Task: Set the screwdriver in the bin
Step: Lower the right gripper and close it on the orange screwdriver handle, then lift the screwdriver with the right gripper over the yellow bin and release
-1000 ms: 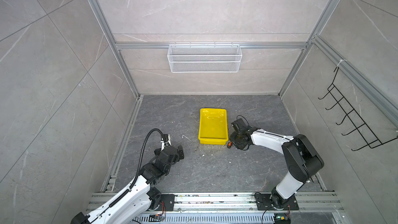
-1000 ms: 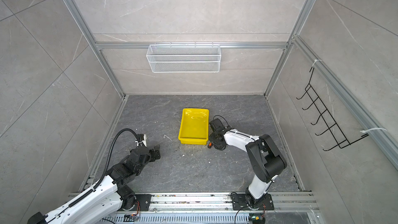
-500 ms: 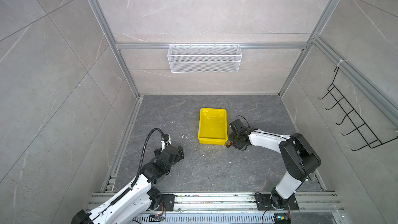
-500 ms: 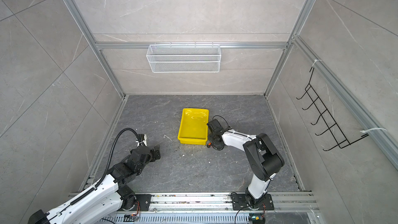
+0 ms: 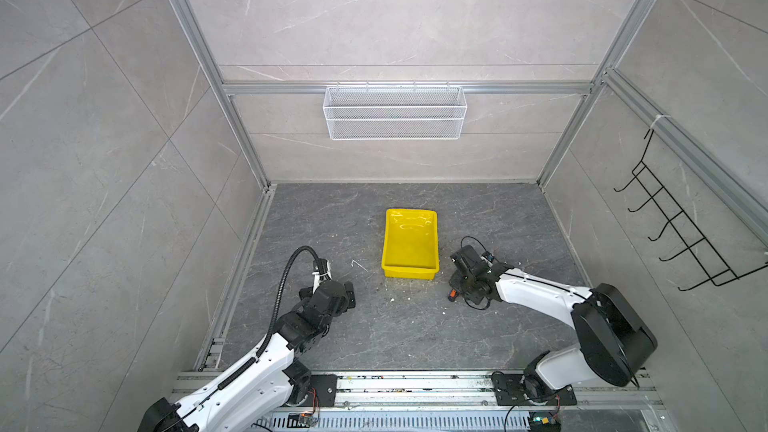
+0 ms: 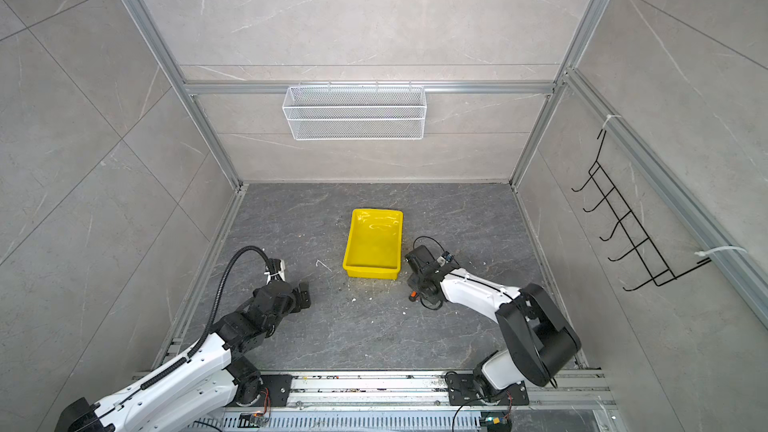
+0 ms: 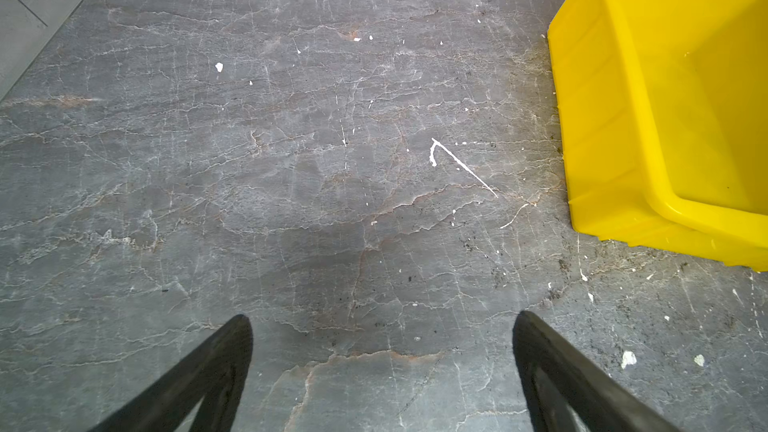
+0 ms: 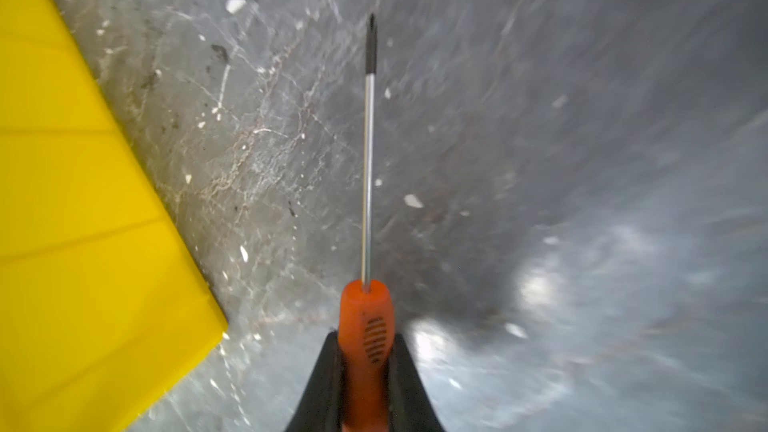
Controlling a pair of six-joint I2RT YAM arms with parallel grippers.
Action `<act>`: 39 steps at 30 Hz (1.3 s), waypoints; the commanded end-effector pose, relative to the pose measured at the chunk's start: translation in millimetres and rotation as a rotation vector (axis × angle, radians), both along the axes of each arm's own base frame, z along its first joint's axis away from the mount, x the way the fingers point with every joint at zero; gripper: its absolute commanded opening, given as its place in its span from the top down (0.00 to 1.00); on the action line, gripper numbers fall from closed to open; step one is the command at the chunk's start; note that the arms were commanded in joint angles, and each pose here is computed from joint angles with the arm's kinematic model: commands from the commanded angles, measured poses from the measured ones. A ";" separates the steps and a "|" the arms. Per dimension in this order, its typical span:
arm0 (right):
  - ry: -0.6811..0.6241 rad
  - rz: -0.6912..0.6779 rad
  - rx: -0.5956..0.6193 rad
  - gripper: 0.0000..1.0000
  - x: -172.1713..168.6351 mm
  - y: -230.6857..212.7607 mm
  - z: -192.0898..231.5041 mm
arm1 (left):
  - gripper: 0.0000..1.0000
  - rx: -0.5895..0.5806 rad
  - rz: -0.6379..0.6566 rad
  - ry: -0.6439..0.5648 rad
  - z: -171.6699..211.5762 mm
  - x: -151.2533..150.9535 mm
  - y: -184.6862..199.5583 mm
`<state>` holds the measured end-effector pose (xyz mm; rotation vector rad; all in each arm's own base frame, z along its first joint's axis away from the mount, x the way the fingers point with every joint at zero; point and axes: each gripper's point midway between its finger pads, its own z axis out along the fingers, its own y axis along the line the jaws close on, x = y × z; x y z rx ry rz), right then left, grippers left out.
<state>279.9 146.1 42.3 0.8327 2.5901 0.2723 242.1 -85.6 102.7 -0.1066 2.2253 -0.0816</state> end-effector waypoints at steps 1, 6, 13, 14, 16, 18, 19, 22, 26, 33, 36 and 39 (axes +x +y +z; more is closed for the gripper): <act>0.007 0.107 -0.184 0.92 -18.4 -26.9 9.6 | 0.00 -0.024 -0.001 -0.021 11.8 4.2 -4.7; -0.047 0.181 -0.221 0.92 -21.5 -29.6 26.2 | 0.00 -0.011 0.027 -0.018 11.2 3.4 1.0; -0.097 0.227 -0.242 0.92 -16.4 -19.9 60.0 | 0.00 -0.019 0.011 -0.017 12.0 3.6 -2.2; -0.102 0.237 -0.248 0.92 -16.6 -18.4 65.1 | 0.00 -0.016 0.013 -0.016 11.6 3.2 -1.7; -0.116 0.260 -0.272 0.92 -16.7 -16.8 78.3 | 0.00 -0.019 0.014 -0.018 12.0 2.9 -1.2; -0.130 0.268 -0.294 0.92 -17.9 -17.7 88.6 | 0.00 -0.022 0.018 -0.021 13.1 1.8 0.0; -0.137 0.270 -0.298 0.92 -18.4 -17.3 93.7 | 0.00 -0.021 0.025 -0.021 13.0 1.0 1.9; -0.159 0.279 -0.281 0.92 -15.9 -11.3 107.1 | 0.00 -0.025 0.039 -0.039 14.9 0.7 5.2; -0.196 0.307 -0.268 0.92 -4.3 4.6 125.2 | 0.00 -0.035 0.038 -0.051 16.1 -0.5 5.8; -0.229 0.379 -0.205 0.92 32.5 63.1 141.6 | 0.01 -0.028 0.052 -0.051 14.7 0.1 7.9; -0.231 0.426 -0.216 0.92 51.1 90.1 144.1 | 0.00 -0.020 0.050 -0.044 14.4 1.3 7.0; -0.217 0.440 -0.224 0.92 68.8 109.7 137.6 | 0.00 -0.013 0.050 -0.037 13.0 1.8 6.6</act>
